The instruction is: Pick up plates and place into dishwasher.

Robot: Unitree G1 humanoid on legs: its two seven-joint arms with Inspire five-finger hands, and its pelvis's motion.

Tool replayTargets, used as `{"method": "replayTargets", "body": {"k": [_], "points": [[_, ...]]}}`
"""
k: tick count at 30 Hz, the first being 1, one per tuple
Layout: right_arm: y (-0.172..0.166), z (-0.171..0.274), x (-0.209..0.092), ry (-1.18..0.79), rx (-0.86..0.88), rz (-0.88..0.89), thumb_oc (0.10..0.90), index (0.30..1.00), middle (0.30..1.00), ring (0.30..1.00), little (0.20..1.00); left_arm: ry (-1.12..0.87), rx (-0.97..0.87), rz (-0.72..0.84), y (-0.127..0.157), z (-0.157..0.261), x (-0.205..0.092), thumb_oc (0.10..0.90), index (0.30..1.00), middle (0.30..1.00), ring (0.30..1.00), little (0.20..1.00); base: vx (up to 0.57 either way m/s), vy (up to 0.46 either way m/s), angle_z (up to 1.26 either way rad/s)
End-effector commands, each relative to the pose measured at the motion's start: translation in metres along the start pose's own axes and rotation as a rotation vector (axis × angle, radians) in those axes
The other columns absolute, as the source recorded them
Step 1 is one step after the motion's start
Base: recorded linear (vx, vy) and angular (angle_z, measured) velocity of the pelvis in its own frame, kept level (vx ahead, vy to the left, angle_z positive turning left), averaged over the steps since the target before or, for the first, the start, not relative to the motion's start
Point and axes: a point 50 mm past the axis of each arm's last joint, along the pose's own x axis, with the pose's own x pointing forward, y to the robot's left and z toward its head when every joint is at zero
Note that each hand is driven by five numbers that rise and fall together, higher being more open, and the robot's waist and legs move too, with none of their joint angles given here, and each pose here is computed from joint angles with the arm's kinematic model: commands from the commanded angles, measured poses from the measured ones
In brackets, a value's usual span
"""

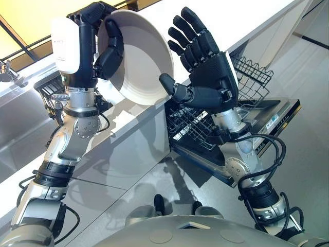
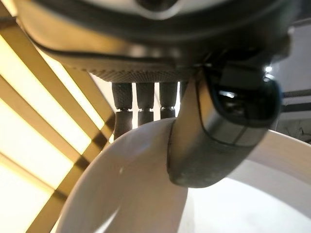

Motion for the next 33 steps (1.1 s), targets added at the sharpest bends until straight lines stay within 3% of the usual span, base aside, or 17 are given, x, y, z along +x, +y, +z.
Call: {"method": "replayTargets", "body": {"k": [1,14,15,16,17,33], "points": [[0.019,0.028,0.024,-0.206,0.063,0.053,0.800,0.900,0.900,0.900,0.900,-0.058,0.025,0.208,0.008,0.000,0.032,0.100,0.300,0.300,0.300,0.200,0.00,0.000,0.00],[0.002,-0.010,0.000,0.015,-0.027,-0.199,0.800,0.900,0.900,0.900,0.900,-0.098,-0.198,0.323,0.003,0.025,-0.001,0.100,0.300,0.300,0.300,0.200,0.01,-0.004,-0.02],[0.000,-0.011,-0.002,0.018,-0.025,-0.216,0.627,0.752,0.752,0.752,0.727,-0.100,-0.217,0.320,0.002,0.029,-0.002,0.100,0.300,0.300,0.300,0.200,0.00,0.000,0.00],[0.000,-0.012,-0.004,0.016,-0.028,-0.244,0.174,0.364,0.364,0.364,0.274,-0.105,-0.257,0.311,0.002,0.034,-0.003,0.100,0.300,0.300,0.300,0.200,0.00,0.000,0.00],[-0.001,-0.012,-0.005,0.016,-0.029,-0.266,0.100,0.300,0.300,0.300,0.200,-0.115,-0.277,0.294,0.000,0.039,-0.006,0.100,0.300,0.300,0.300,0.200,0.00,0.000,0.00],[-0.017,-0.012,-0.022,-0.035,-0.088,-0.463,0.100,0.300,0.300,0.300,0.200,-0.189,-0.584,0.114,-0.012,0.084,-0.020,0.100,0.300,0.300,0.300,0.200,0.00,0.000,0.00]]}}
